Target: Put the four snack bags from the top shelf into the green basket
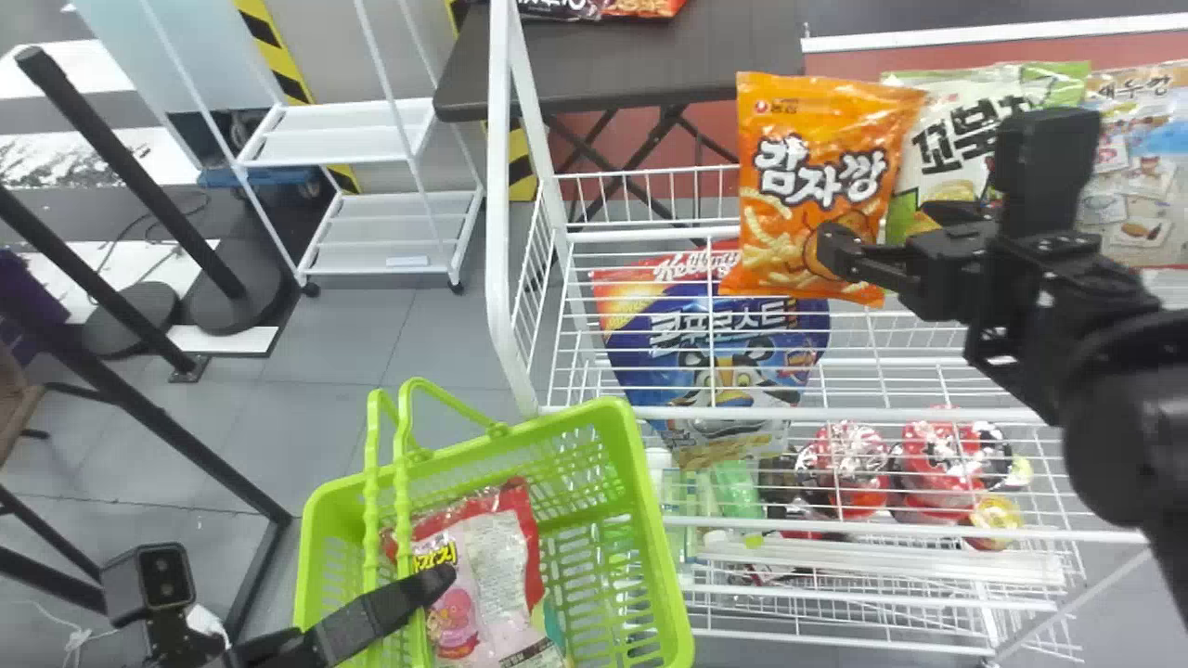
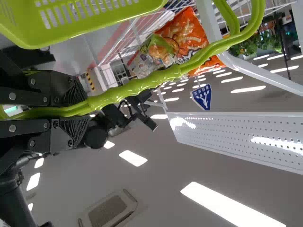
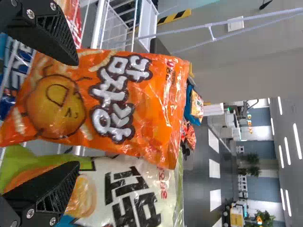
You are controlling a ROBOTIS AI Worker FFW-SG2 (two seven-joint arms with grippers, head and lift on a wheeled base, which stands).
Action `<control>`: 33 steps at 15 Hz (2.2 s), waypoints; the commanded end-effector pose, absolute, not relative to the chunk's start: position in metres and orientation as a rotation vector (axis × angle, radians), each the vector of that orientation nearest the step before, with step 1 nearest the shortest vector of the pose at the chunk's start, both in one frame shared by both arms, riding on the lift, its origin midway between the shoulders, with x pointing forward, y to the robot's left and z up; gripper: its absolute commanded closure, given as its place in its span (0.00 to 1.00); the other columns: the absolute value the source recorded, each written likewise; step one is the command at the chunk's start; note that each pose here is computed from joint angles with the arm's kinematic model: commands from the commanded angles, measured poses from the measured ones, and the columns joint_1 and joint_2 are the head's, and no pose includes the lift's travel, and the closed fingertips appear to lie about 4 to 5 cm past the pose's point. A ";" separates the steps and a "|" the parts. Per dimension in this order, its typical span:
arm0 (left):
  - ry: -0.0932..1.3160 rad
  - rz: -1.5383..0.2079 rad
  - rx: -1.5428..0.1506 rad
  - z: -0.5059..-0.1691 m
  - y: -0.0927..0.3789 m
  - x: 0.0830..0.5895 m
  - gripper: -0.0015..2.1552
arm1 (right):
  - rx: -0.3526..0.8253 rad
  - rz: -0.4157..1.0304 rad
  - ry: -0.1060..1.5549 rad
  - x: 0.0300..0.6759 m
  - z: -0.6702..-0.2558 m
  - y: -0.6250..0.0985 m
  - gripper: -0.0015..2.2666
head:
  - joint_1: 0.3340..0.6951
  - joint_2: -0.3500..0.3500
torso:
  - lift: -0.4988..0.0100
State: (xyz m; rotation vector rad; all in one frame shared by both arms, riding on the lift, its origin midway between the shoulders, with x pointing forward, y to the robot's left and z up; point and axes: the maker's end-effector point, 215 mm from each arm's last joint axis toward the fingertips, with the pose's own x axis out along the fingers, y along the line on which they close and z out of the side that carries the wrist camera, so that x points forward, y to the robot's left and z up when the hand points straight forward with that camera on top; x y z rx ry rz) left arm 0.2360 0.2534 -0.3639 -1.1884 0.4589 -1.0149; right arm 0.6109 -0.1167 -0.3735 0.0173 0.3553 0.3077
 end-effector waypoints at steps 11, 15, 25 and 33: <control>0.433 -0.992 -1.238 -0.369 0.242 0.219 1.00 | 0.100 0.403 0.351 0.608 -0.386 -0.096 0.99 | 1.00 0.78 | 0.98; 0.409 -0.985 -1.190 -0.370 0.235 0.217 1.00 | 0.185 0.445 0.280 0.529 -0.331 -0.101 0.99 | 1.00 0.78 | 0.98; 0.437 -1.009 -1.111 -0.362 0.216 0.215 1.00 | 0.352 0.886 0.618 0.345 -0.330 0.032 0.99 | 1.00 1.00 | 0.98; 0.444 -1.050 -1.089 -0.357 0.202 0.218 1.00 | 0.254 0.962 0.878 0.309 -0.422 0.093 0.98 | 1.00 1.00 | 0.98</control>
